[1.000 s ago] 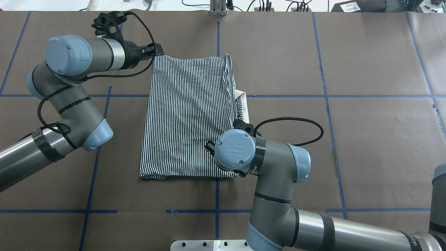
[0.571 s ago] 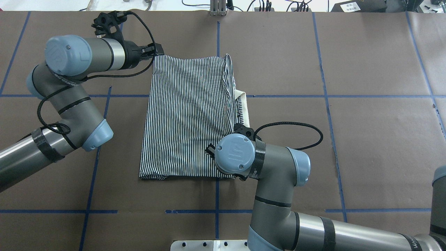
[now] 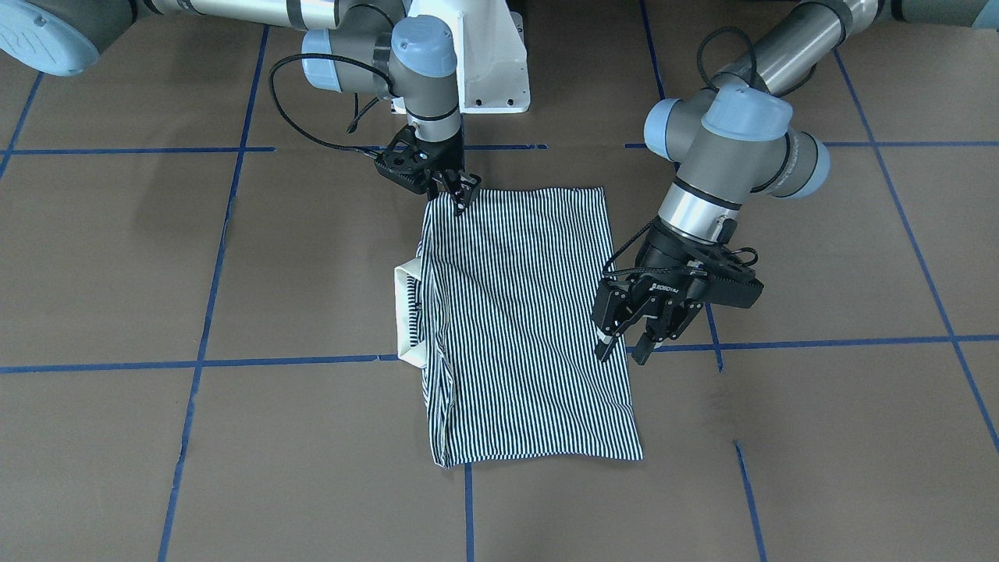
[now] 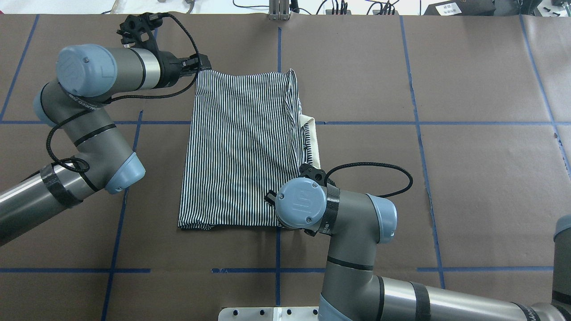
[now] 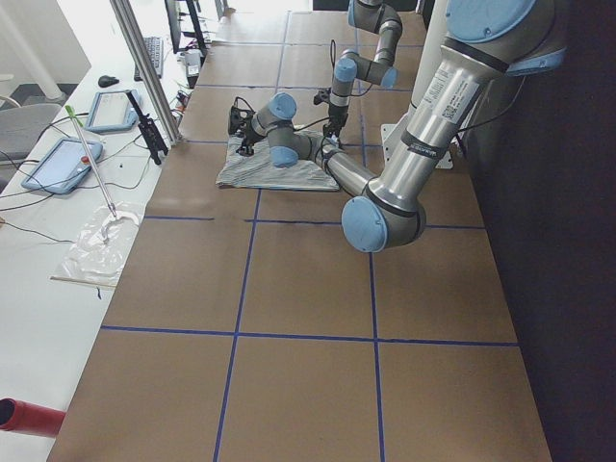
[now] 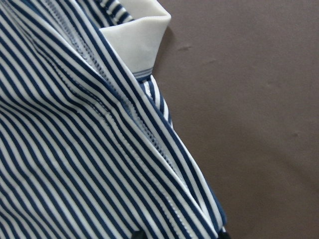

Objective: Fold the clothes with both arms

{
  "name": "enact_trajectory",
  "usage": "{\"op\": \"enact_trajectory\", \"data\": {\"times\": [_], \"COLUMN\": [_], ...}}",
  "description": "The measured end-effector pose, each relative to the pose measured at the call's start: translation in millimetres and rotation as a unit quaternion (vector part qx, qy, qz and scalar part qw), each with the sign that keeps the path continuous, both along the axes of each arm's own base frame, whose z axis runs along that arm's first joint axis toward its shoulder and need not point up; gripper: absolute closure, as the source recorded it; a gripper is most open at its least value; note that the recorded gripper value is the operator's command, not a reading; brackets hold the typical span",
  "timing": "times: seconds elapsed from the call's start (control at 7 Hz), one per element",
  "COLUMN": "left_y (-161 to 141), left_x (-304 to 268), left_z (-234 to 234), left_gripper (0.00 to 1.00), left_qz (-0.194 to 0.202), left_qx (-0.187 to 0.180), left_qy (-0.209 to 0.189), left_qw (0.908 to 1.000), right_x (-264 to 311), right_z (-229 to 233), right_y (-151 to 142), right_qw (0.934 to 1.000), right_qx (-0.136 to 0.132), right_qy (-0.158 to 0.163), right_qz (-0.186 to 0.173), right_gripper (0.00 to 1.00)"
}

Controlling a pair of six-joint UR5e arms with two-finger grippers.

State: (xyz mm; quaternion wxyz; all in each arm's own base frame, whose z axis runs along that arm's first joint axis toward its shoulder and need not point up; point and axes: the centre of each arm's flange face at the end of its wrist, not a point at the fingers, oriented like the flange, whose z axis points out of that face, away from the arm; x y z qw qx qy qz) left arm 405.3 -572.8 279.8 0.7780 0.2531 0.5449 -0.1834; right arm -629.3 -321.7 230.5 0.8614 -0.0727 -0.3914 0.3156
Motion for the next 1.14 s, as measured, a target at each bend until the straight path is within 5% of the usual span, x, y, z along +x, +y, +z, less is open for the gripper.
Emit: {"op": "enact_trajectory", "data": {"times": [0.71,1.14], "left_y": [7,51], "left_x": [-1,4], "left_z": [-11,-21], "left_gripper": [0.36,0.34], "left_qz": [0.002,0.035], "left_qx": [-0.018,-0.058], "left_qy": [0.023,0.057], "left_qw": [0.9996,0.9961], "right_x": [18,50], "right_z": [-16,-8], "right_y": [-13,-1], "right_qw": [0.9998,0.9995], "right_qx": [0.007,0.009], "right_qy": [-0.017,-0.029], "right_qz": [0.008,0.013], "right_gripper": [1.0,1.0]}}
